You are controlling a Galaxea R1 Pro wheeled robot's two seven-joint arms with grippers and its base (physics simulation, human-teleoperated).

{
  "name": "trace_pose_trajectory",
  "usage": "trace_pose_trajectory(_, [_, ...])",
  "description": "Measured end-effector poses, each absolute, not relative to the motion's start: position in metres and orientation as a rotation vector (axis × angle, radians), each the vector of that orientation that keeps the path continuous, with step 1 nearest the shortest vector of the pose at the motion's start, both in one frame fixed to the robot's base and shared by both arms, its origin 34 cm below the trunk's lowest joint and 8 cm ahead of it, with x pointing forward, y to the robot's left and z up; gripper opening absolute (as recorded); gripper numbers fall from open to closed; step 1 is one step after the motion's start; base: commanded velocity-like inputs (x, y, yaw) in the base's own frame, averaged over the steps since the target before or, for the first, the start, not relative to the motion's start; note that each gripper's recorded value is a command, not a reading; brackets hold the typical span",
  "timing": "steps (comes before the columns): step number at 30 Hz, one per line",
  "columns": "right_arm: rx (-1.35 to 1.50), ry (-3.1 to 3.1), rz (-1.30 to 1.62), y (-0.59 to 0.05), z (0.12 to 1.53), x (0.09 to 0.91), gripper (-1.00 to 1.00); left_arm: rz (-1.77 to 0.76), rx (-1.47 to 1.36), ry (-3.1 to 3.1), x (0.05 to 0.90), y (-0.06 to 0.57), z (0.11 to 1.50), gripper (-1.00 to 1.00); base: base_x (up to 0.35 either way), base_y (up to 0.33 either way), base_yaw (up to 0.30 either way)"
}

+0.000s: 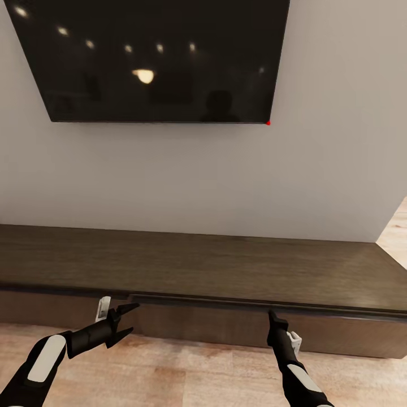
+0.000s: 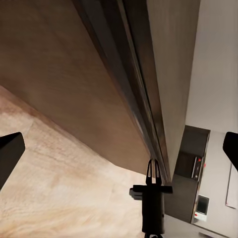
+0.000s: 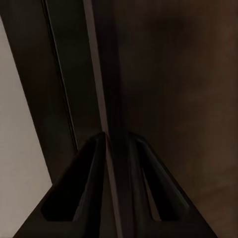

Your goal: Place each of the two pumpkins and all three candles from the living room inside a cabinet in the living room (use any cabinet), then make sure every cabinet is closed, and position the cauldron so it is next to a table in the living room.

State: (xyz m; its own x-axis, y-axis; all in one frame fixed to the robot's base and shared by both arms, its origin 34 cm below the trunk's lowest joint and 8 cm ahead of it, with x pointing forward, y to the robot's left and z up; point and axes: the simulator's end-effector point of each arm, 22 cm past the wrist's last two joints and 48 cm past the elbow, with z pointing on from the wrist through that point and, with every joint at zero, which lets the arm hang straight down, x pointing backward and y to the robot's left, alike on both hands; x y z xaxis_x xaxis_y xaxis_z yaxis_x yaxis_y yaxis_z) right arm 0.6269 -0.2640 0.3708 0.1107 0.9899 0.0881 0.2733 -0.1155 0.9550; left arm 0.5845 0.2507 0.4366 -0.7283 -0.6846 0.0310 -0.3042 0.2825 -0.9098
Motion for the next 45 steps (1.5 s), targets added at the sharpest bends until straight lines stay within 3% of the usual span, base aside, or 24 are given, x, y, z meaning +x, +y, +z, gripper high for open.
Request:
trace_pose_trajectory(17, [1.54, 1.292, 1.063, -0.264, 0.37, 0.627, -1.0, -1.428, -0.894, 2.193, 0.584, 0.251, 0.436, 1.0, -0.022, 0.0, 0.0])
trace_pose_trajectory(45, [1.52, 1.32, 1.077, -0.253, 0.37, 0.628, -1.0, -1.427, -0.894, 2.193, 0.584, 0.251, 0.436, 1.0, -0.272, 0.0, 0.0])
